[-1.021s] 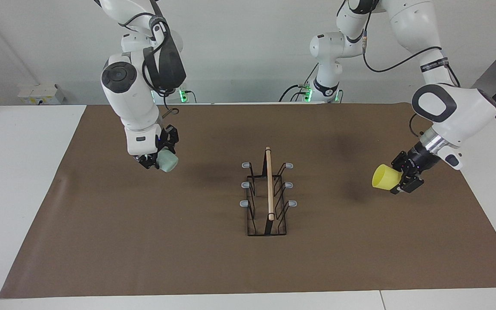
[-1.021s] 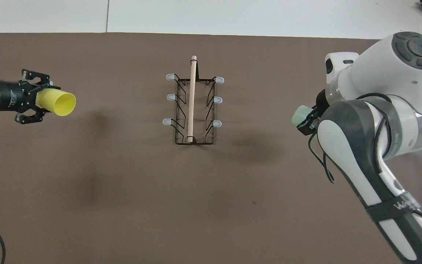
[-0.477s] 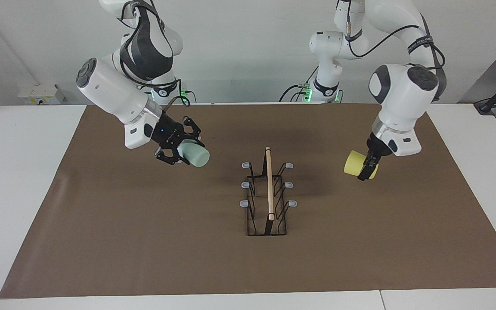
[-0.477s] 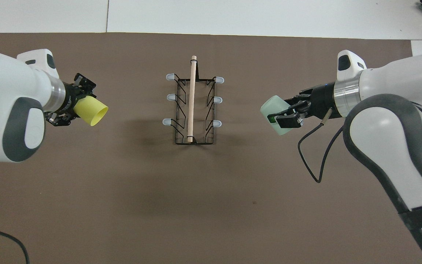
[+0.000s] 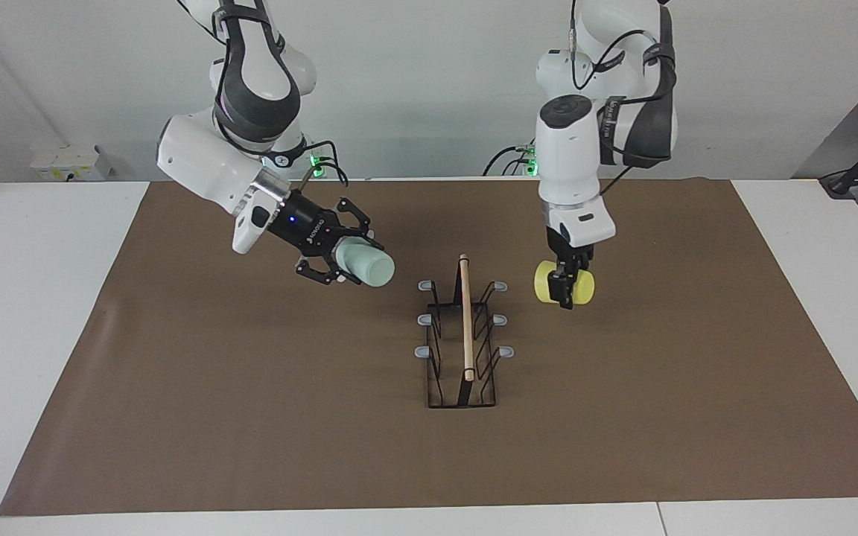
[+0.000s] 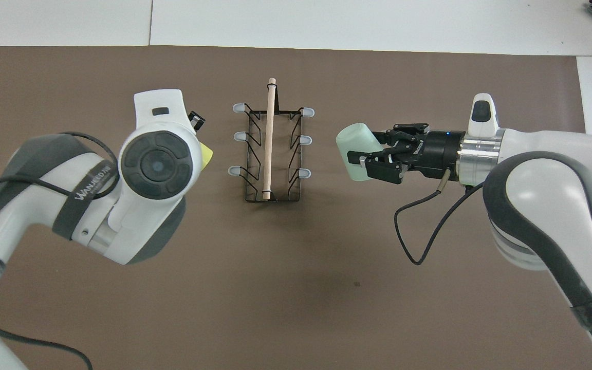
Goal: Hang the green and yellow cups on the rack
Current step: 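Move both cups to the rack pegs with both grippers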
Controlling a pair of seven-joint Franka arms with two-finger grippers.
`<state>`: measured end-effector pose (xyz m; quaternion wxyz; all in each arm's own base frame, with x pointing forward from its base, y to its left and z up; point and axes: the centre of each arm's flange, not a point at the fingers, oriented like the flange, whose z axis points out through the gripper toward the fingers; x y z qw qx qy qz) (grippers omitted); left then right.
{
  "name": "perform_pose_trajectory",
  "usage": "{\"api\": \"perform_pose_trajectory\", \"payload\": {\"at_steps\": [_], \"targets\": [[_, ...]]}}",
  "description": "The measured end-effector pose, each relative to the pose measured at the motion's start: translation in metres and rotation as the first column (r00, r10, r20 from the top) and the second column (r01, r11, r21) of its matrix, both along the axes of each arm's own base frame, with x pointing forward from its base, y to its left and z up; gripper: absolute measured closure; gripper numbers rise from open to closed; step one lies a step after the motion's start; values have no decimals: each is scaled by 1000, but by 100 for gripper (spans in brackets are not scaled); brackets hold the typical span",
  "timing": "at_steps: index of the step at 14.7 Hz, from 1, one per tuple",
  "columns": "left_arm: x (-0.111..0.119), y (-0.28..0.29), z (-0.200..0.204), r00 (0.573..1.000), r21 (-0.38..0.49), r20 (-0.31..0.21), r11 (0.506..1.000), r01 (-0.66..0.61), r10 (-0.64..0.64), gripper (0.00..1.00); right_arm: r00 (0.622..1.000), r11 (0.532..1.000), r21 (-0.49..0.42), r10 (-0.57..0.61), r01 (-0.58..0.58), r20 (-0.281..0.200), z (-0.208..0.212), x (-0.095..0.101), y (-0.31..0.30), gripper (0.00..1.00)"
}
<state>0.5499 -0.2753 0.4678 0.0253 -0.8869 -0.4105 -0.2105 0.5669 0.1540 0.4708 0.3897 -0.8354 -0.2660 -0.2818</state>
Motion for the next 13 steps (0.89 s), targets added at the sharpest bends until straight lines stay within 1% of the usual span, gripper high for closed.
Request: {"api": "perform_pose_trajectory", "payload": {"at_steps": [3, 6, 8, 10, 11, 13], "targets": [[-30, -51, 0, 996, 51, 65, 997, 62, -65, 33, 994, 992, 124, -45, 32, 99, -9, -11, -4, 32], [-49, -74, -5, 986, 100, 118, 989, 107, -119, 33, 978, 966, 248, -115, 69, 174, -29, -22, 7, 32], [-54, -75, -11, 980, 143, 151, 984, 111, -132, 33, 968, 942, 321, -170, 103, 187, -41, -33, 25, 32], [-60, -77, -22, 974, 173, 192, 981, 88, -121, 33, 958, 924, 361, -207, 126, 196, -49, -41, 41, 32], [-63, -78, -29, 973, 179, 203, 981, 76, -113, 33, 953, 917, 376, -223, 134, 205, -53, -43, 46, 32], [-67, -80, -38, 972, 183, 209, 981, 69, -107, 33, 937, 905, 398, -260, 152, 233, -69, -46, 56, 32]]}}
